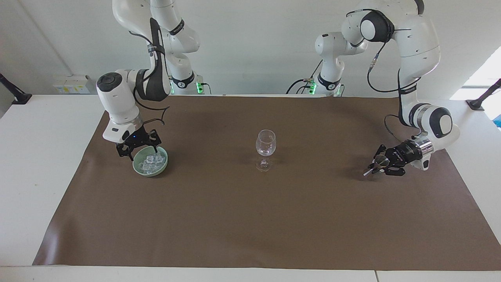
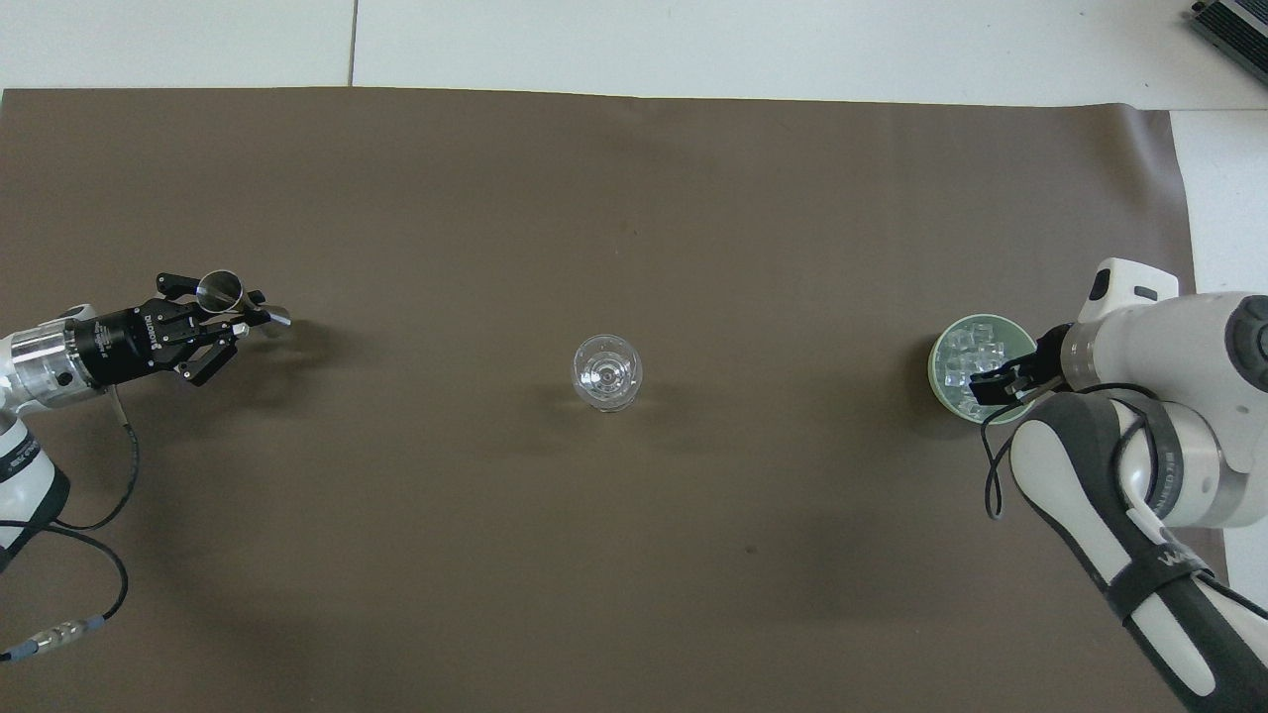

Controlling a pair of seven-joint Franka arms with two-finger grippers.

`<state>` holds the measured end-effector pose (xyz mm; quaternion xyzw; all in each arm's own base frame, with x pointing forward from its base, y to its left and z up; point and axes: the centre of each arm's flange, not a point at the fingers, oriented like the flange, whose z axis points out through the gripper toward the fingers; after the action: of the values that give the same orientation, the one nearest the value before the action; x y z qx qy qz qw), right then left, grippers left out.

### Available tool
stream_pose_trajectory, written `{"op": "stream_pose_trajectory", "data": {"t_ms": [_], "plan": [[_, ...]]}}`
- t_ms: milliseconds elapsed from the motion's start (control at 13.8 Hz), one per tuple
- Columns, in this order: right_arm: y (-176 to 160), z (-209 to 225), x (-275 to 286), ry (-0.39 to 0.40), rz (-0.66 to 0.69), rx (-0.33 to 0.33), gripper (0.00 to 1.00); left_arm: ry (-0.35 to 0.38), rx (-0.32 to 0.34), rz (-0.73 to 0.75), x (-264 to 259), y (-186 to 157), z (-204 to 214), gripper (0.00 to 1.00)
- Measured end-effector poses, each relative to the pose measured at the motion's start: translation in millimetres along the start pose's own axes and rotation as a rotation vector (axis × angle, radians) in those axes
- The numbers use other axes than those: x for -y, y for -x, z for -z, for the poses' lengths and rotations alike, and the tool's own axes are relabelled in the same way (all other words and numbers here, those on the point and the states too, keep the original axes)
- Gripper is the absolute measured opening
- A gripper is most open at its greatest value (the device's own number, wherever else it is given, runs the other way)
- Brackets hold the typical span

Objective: Pour wine and add ice with both arms
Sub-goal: 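Grasp the green ice cup with the right gripper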

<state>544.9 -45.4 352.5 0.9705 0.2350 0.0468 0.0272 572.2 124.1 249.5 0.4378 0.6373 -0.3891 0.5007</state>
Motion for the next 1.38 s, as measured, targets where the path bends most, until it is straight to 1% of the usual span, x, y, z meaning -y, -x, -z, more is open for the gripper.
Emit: {"op": "stream_pose_trajectory", "data": {"t_ms": [73,145,290,363,508,653,944,1307,1379], "plan": [[0,-5,0,-0.003,0.001,0.006,0.9,-0.002,0.001,0.003,0,-2,-1,0.22],[0,-8,1,-0.006,0.002,0.01,0.89,-0.004,0.002,0.006,1,-3,-3,0.22],[-1,-9,3,-0.008,0.006,0.012,0.76,-0.007,0.003,0.012,2,-6,-4,0.22],[-1,-9,4,-0.008,0.008,0.012,0.76,-0.008,0.002,0.015,3,-8,-5,0.22],[-1,-9,4,-0.008,0.008,0.013,0.62,-0.009,0.002,0.016,6,-12,-6,0.22],[-1,-9,4,-0.009,0.008,0.013,0.61,-0.01,0.002,0.012,9,-18,-6,0.22],[-1,-10,6,-0.012,0.01,0.018,0.56,-0.009,0.0,-0.001,13,-25,-7,0.22],[0,-11,7,-0.014,0.01,0.022,0.52,-0.009,-0.001,-0.021,15,-27,-7,0.21],[0,-11,7,-0.014,0.01,0.022,0.45,-0.01,-0.001,-0.026,15,-28,-7,0.21]]}}
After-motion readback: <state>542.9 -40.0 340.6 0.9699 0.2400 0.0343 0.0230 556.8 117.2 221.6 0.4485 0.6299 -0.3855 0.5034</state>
